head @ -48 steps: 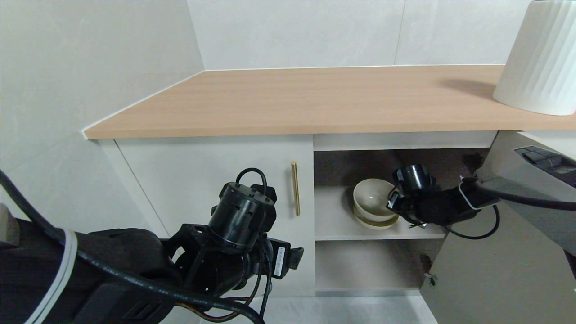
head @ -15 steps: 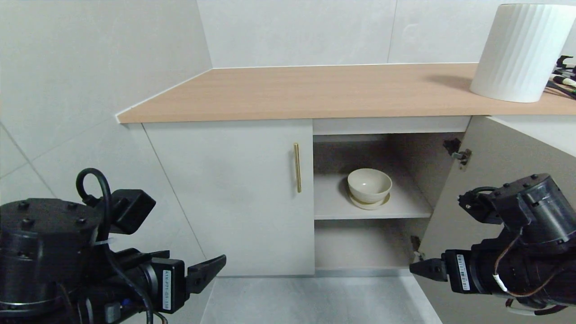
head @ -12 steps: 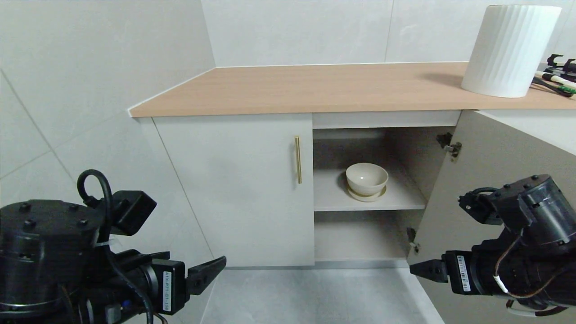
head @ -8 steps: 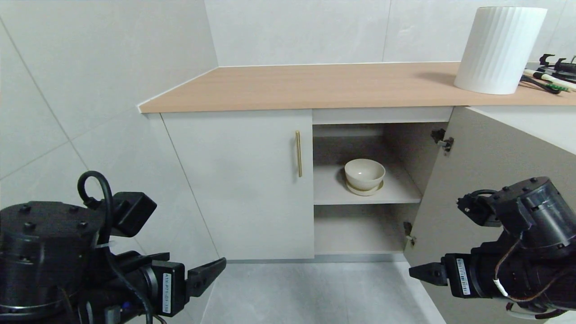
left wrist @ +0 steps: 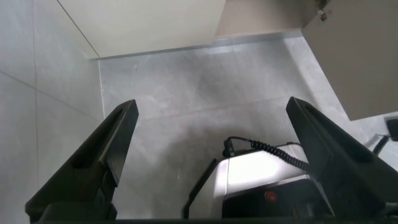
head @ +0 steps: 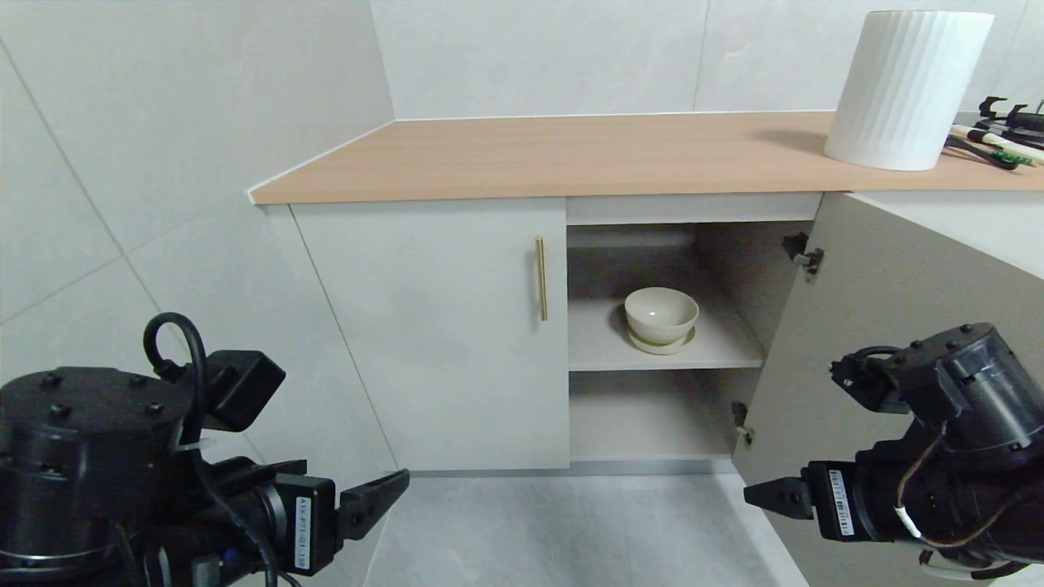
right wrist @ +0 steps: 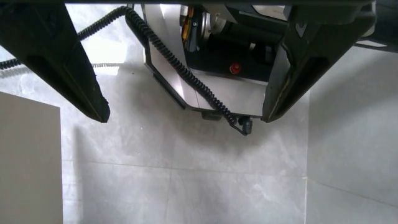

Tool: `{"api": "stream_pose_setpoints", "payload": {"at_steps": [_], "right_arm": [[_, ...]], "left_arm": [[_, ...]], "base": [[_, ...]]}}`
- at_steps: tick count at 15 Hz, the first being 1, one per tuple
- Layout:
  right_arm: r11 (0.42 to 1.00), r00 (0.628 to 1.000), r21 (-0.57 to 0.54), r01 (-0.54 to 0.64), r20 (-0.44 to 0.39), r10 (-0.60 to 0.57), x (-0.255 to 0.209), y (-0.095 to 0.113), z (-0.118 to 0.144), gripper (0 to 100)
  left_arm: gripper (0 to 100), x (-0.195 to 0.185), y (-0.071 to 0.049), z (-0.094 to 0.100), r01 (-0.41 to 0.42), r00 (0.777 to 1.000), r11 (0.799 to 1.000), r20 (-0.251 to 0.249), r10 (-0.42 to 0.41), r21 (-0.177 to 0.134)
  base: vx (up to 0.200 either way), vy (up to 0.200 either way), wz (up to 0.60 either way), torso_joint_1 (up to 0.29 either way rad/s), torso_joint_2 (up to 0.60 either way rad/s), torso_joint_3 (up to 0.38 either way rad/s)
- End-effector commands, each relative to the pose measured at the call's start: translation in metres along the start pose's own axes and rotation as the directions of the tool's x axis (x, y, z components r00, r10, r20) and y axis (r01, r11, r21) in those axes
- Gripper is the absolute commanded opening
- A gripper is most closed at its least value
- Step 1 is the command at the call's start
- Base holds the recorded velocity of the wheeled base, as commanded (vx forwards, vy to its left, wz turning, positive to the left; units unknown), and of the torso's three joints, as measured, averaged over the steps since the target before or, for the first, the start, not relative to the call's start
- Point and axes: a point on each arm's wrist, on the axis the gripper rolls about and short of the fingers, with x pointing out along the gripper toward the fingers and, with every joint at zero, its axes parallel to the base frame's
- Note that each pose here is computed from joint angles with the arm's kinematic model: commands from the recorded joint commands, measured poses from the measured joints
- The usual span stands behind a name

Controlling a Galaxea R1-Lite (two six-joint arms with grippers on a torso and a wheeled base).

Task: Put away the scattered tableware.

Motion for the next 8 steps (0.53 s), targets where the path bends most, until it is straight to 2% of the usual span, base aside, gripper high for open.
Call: {"api": "stream_pose_setpoints", "payload": {"at_steps": [1, 8], "right_arm": [[1.000, 1.000, -0.001, 0.004, -0.003, -0.004, -0.001, -0.002, -0.003, 100], [1.000, 0.998, 0.008, -0.030, 0.053, 0.029, -0.055, -0.024, -0.026, 100]], "left_arm": [[100, 0.001, 0.000, 0.000, -0.002, 1.000, 1.000, -0.003, 0.002, 0.000], [100, 0.002, -0.002, -0.001, 0.001, 1.000, 1.000, -0.009, -0.001, 0.011]], "base": [[0.000, 0.000, 0.00, 0.000, 0.00, 0.000], [0.000, 0.000, 0.00, 0.000, 0.00, 0.000]]}}
